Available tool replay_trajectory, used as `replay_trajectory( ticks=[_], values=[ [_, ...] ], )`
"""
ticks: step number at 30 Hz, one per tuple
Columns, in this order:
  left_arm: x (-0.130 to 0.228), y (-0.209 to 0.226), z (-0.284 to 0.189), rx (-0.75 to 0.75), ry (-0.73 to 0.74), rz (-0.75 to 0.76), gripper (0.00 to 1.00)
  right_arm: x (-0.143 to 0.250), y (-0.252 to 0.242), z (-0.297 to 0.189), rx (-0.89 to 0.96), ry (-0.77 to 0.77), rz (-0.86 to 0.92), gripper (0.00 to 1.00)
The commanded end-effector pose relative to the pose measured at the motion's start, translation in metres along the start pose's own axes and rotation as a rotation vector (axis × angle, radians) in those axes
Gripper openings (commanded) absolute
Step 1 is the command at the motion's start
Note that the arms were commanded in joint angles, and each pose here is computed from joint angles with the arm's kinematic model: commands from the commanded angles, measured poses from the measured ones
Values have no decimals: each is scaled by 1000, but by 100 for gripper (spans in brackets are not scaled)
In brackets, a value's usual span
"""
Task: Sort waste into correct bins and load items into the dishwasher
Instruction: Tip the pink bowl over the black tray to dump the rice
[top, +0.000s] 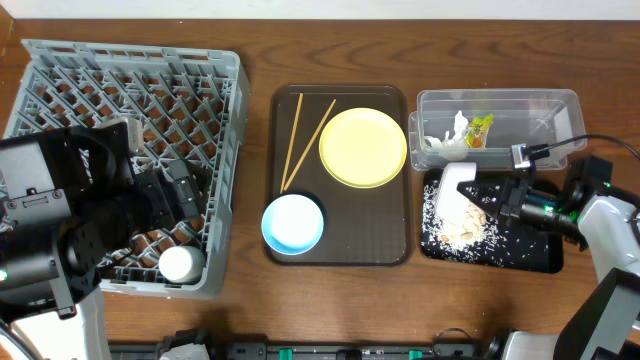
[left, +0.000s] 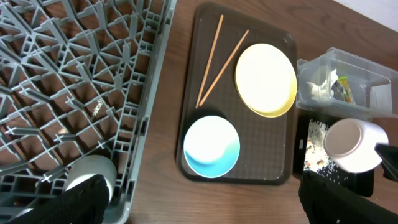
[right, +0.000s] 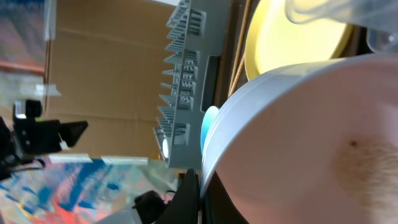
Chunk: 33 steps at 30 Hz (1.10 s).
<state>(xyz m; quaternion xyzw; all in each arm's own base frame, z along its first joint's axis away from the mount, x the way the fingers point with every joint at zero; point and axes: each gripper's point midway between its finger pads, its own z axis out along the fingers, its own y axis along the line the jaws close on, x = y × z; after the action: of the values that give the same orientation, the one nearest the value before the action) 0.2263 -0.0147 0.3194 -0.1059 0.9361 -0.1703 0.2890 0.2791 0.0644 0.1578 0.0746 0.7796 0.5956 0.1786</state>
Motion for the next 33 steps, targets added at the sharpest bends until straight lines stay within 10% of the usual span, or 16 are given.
replay_trajectory(
  ticks=[1,23,33],
  values=[
    [-2,-3,-2,12,-7,14,98,1,17,-3,-69,-24,-123,1],
    [-2,-3,-2,12,-7,14,98,15,36,-5,-85,-11,-108,1],
    [-2,-3,-2,12,-7,14,98,30,25,5,231,110,-209,1]
  ],
)
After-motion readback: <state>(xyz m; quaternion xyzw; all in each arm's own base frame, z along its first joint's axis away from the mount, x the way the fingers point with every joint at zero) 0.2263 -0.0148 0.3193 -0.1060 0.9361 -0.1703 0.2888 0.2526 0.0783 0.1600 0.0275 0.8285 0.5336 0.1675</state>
